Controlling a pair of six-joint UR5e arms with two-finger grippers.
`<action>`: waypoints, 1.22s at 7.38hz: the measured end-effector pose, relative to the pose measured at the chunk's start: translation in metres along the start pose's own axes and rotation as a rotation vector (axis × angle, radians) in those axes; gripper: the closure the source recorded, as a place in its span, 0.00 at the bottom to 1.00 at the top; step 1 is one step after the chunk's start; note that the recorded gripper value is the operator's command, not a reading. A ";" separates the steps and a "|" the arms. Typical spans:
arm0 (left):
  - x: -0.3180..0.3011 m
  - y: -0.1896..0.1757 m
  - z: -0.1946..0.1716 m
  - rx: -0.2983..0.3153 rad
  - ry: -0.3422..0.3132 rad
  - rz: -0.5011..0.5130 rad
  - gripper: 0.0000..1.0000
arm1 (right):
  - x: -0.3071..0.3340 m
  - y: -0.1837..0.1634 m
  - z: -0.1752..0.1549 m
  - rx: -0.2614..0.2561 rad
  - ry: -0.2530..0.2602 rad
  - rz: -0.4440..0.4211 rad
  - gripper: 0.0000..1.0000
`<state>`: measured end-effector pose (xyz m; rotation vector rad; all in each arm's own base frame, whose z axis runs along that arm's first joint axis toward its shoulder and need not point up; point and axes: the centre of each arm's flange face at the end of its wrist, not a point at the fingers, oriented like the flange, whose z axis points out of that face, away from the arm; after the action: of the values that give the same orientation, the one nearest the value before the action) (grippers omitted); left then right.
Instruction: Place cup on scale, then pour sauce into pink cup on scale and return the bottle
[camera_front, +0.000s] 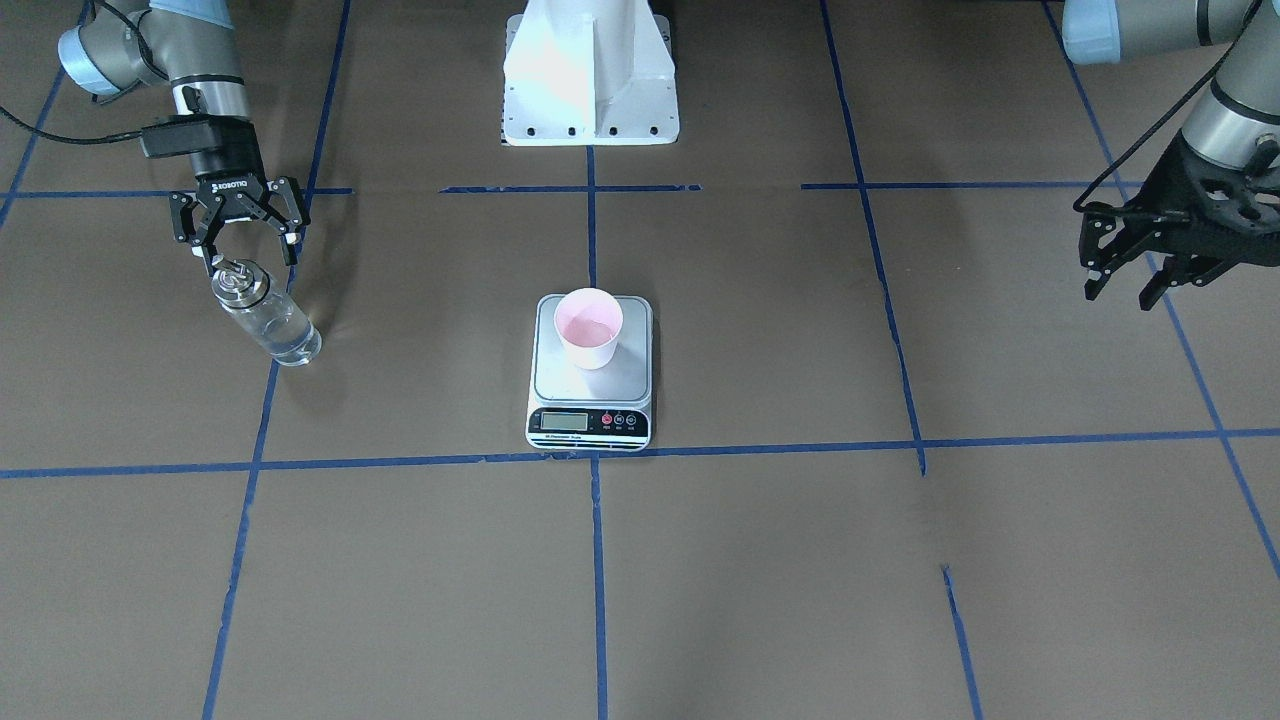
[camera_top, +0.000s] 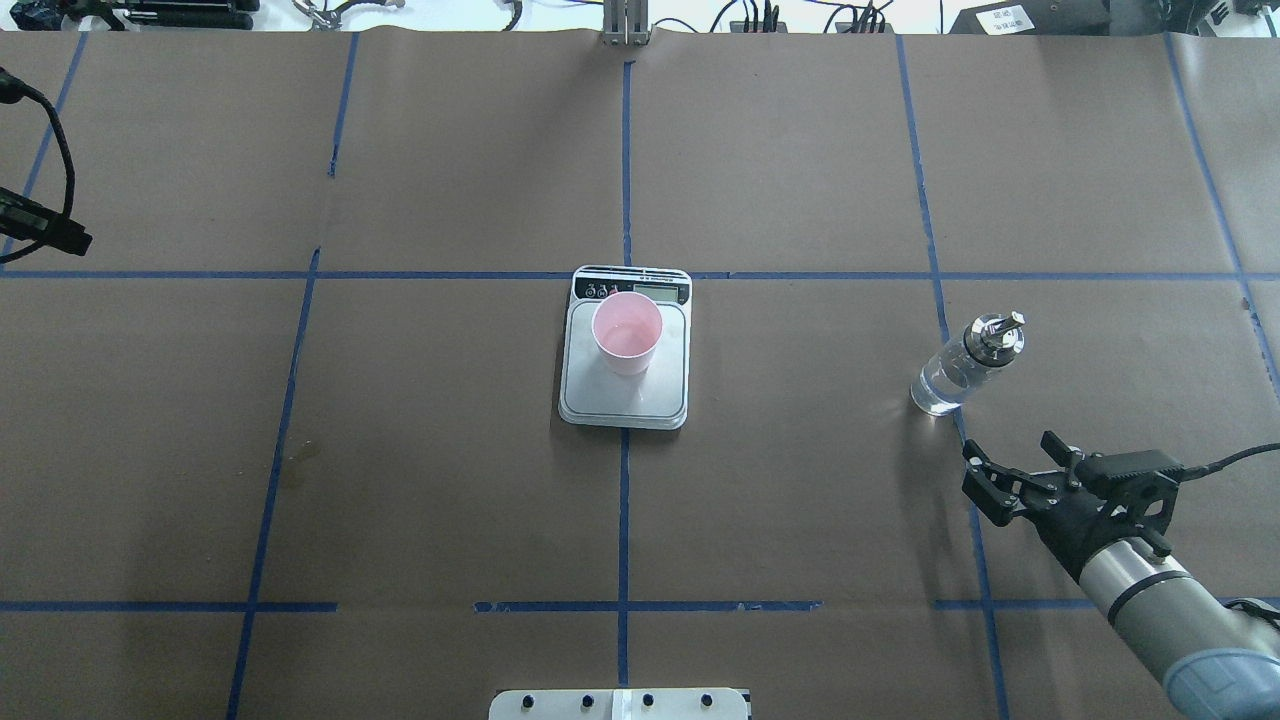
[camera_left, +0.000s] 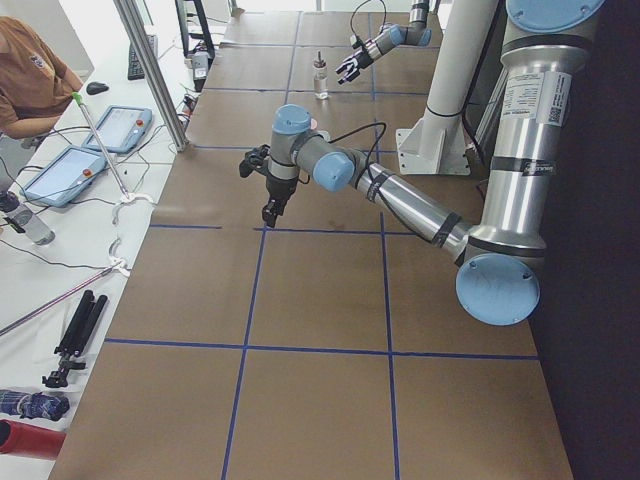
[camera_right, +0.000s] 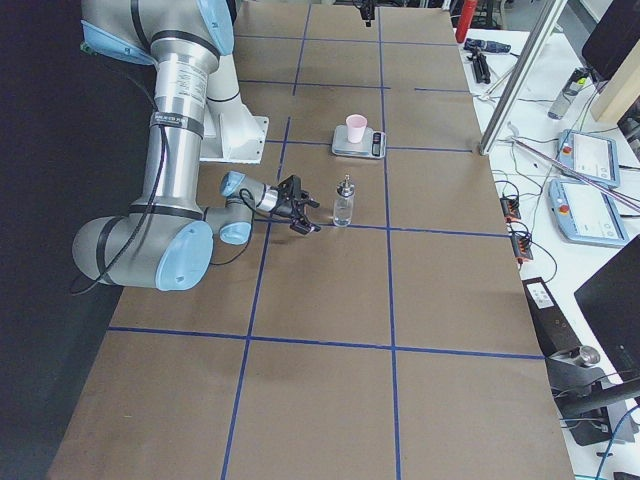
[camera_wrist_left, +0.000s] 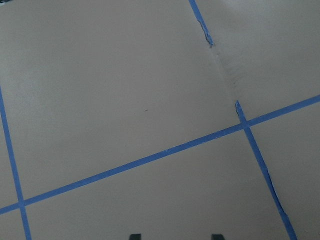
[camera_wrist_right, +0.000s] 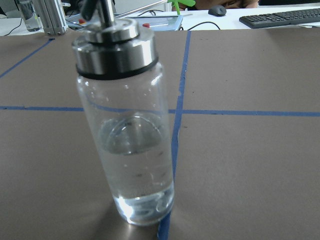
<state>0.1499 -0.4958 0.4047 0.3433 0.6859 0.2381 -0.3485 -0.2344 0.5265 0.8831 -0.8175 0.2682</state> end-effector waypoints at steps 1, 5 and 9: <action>-0.001 0.000 0.002 -0.003 0.000 -0.001 0.43 | 0.013 -0.007 -0.012 -0.085 -0.012 -0.013 0.00; -0.009 0.001 0.018 -0.032 -0.003 0.000 0.43 | 0.116 -0.088 -0.009 -0.480 -0.030 -0.082 0.00; -0.060 0.003 0.035 -0.082 0.026 0.008 0.44 | 0.292 -0.194 0.013 -0.722 -0.076 -0.057 0.00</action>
<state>0.1279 -0.5204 0.4656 0.2651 0.6985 0.2778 -0.0570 -0.3990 0.6317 0.2364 -0.8726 -0.1165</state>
